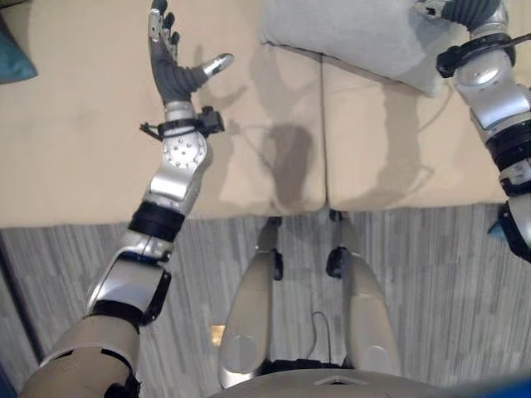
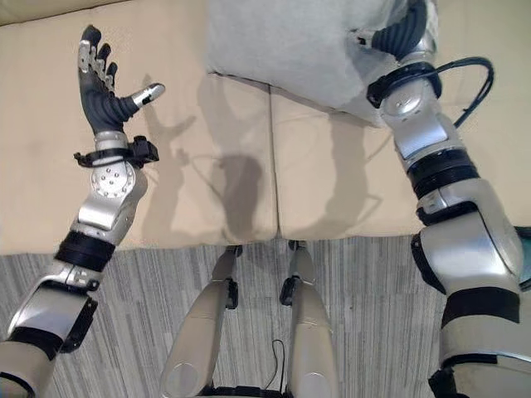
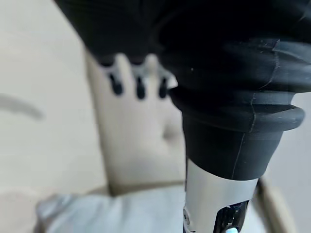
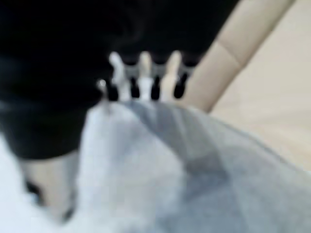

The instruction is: Pick up all the scattered cushions and arrange them neatly on the sofa.

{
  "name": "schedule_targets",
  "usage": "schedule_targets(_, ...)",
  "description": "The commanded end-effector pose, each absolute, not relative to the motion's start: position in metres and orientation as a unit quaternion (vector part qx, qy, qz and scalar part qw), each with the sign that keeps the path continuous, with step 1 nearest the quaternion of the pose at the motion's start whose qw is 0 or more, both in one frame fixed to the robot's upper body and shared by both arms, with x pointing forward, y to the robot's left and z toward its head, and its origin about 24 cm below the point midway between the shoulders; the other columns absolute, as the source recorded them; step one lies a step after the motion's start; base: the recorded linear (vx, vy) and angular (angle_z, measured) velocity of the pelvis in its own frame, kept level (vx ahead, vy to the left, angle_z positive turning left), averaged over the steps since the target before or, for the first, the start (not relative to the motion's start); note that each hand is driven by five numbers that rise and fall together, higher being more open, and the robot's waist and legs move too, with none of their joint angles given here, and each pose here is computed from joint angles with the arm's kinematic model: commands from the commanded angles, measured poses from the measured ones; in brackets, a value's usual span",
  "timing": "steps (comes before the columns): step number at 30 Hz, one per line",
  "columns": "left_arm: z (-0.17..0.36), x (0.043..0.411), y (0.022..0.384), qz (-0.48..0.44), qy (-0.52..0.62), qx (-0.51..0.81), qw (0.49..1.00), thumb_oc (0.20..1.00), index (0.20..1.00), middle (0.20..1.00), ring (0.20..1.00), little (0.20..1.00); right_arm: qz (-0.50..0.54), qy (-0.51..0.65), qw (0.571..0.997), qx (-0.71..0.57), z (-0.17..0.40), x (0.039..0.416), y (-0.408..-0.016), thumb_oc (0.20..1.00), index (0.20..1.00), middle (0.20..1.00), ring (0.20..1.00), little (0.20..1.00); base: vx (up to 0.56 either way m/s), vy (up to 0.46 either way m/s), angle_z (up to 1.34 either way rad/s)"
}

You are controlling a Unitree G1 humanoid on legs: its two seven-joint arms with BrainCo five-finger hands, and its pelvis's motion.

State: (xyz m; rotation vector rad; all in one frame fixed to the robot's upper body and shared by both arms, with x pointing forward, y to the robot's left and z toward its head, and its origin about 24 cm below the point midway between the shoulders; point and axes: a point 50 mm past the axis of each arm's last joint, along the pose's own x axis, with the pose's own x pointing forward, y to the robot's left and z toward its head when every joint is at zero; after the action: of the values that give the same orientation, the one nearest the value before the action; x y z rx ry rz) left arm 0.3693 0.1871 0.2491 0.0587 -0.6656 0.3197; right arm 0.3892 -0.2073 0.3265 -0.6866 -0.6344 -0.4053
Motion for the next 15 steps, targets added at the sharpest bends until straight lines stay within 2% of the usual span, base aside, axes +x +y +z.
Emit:
schedule_targets(1,0.281,0.367,0.213,0.204,-0.362,0.046,0.908,1.000,1.000,1.000,1.000,1.000,-0.173,-0.386,0.856,-0.297,0.346,0.375,-0.190,1.000,1.000,1.000,1.000,1.000,-0.04,0.051,-0.08)
schedule_targets(7,0.291,0.374,0.227,0.230,-0.343,0.050,0.909,1.000,1.000,1.000,1.000,1.000,-0.168,-0.410,0.853,-0.277,0.345,0.362,-0.202,1.000,1.000,1.000,1.000,1.000,-0.03,0.060,-0.10)
schedule_targets(9,0.301,0.374,0.243,0.259,-0.338,0.067,0.903,1.000,1.000,1.000,1.000,1.000,-0.143,-0.427,0.850,-0.271,0.338,0.349,-0.207,1.000,1.000,1.000,1.000,1.000,-0.01,0.081,-0.11)
schedule_targets(15,0.322,0.367,0.248,0.254,-0.368,0.060,0.892,1.000,1.000,1.000,1.000,1.000,-0.130,-0.438,0.846,-0.273,0.327,0.332,-0.222,1.000,1.000,1.000,1.000,1.000,0.00,0.039,-0.12)
